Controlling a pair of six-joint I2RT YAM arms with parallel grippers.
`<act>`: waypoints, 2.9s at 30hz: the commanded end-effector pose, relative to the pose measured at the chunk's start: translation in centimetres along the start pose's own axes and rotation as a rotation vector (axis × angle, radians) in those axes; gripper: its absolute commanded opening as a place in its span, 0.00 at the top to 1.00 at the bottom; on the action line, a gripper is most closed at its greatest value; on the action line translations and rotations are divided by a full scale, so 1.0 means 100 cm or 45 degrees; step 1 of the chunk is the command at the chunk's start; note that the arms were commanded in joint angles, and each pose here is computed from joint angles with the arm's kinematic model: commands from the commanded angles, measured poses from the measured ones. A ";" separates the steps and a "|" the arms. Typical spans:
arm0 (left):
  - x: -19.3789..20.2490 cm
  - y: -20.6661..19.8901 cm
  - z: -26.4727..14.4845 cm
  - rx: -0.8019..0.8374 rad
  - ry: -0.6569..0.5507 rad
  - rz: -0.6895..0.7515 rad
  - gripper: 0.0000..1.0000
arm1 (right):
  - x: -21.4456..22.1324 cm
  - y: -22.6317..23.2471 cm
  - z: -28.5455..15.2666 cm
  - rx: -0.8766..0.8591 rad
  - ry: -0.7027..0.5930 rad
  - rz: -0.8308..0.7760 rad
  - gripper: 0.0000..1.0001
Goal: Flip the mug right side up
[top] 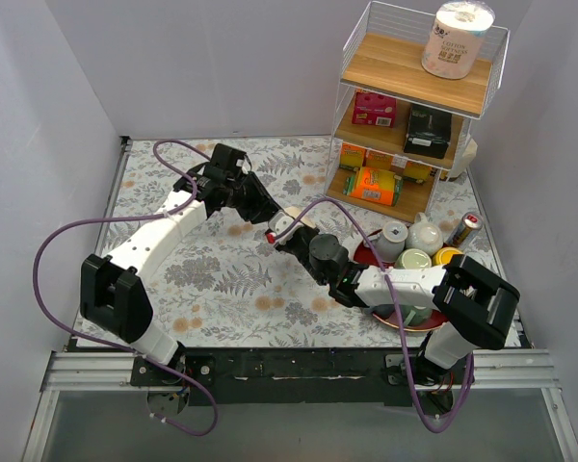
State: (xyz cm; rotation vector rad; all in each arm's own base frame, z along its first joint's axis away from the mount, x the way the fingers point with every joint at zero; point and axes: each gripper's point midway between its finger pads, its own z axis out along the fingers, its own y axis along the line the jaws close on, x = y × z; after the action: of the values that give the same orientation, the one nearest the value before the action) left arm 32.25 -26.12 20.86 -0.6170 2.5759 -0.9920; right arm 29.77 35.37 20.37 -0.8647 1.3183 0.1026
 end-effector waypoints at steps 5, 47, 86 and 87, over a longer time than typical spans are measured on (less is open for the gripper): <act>-0.007 -0.004 -0.010 -0.036 -0.053 0.039 1.00 | -0.051 -0.022 0.001 0.107 -0.231 0.158 0.99; -0.010 0.000 -0.004 -0.043 -0.102 -0.167 1.00 | -0.023 0.010 0.000 -0.065 -0.089 0.322 0.66; -0.068 0.053 0.003 0.192 -0.907 0.859 1.00 | 0.009 -0.007 -0.078 -0.062 0.437 0.742 0.53; -0.069 0.049 -0.001 0.229 -0.949 0.865 1.00 | 0.008 -0.008 -0.077 -0.062 0.436 0.745 0.53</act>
State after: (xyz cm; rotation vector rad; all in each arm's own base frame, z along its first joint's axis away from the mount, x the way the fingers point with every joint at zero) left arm 34.95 -20.25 12.81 -0.0357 2.0970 -0.5976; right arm 23.68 29.94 17.63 -0.5911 1.9060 0.4362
